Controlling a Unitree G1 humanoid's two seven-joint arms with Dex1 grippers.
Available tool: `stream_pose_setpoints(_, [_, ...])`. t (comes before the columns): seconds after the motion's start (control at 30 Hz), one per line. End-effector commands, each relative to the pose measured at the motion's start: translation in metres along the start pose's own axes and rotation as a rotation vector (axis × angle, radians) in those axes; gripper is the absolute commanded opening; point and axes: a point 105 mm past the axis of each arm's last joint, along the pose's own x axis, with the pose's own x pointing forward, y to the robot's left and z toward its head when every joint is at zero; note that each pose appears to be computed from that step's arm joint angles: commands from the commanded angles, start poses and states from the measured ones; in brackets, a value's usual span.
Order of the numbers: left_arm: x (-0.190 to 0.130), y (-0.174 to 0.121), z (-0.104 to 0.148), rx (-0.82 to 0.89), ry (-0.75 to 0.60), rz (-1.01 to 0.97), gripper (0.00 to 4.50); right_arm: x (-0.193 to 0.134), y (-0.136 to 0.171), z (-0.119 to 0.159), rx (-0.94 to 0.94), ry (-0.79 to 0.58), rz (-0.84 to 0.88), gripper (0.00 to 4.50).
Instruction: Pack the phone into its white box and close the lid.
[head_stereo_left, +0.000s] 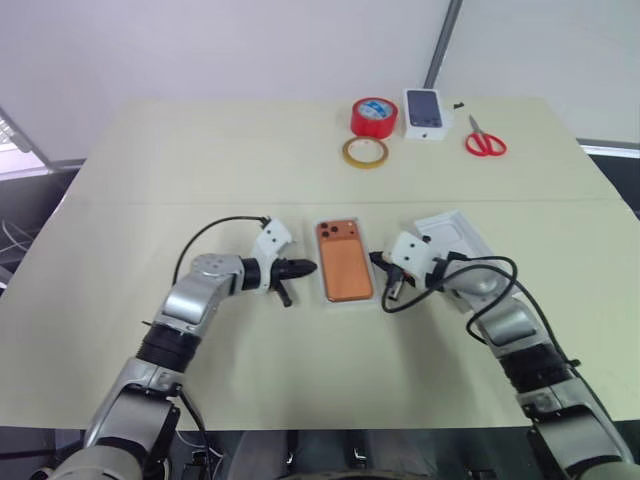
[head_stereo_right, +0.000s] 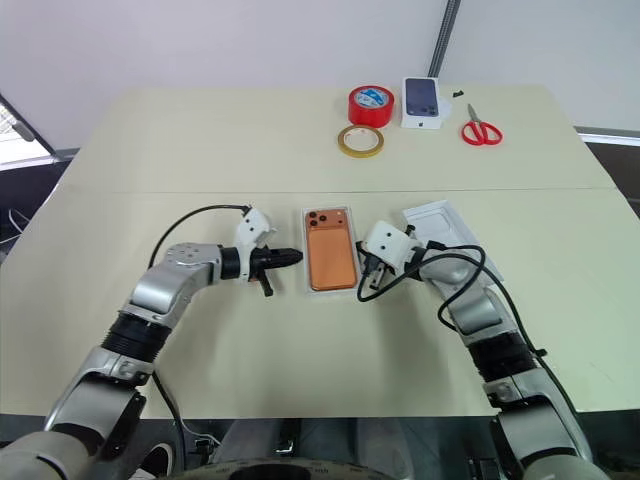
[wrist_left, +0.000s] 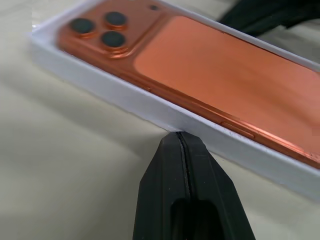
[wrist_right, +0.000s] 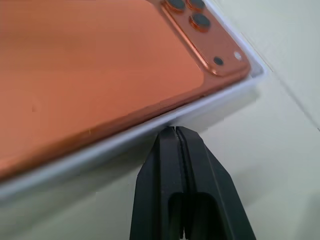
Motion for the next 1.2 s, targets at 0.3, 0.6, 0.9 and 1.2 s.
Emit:
stream_pose_setpoints(0.3, [0.044, -0.034, 0.036, 0.076, -0.067, -0.183, 0.00, -0.048, 0.008, 0.004, 0.040, 0.018, 0.029, 0.03])
stream_pose_setpoints(0.6, [0.040, -0.038, 0.034, 0.063, -0.070, -0.209, 0.00, -0.047, -0.002, 0.002, 0.035, 0.024, -0.027, 0.03])
stream_pose_setpoints(0.9, [0.025, -0.013, 0.026, 0.046, -0.055, -0.094, 0.00, -0.044, -0.004, 0.002, 0.023, 0.032, -0.018, 0.03])
stream_pose_setpoints(1.2, [0.020, 0.001, 0.030, 0.034, -0.079, -0.040, 0.00, -0.049, -0.001, 0.002, 0.039, 0.045, 0.030, 0.03])
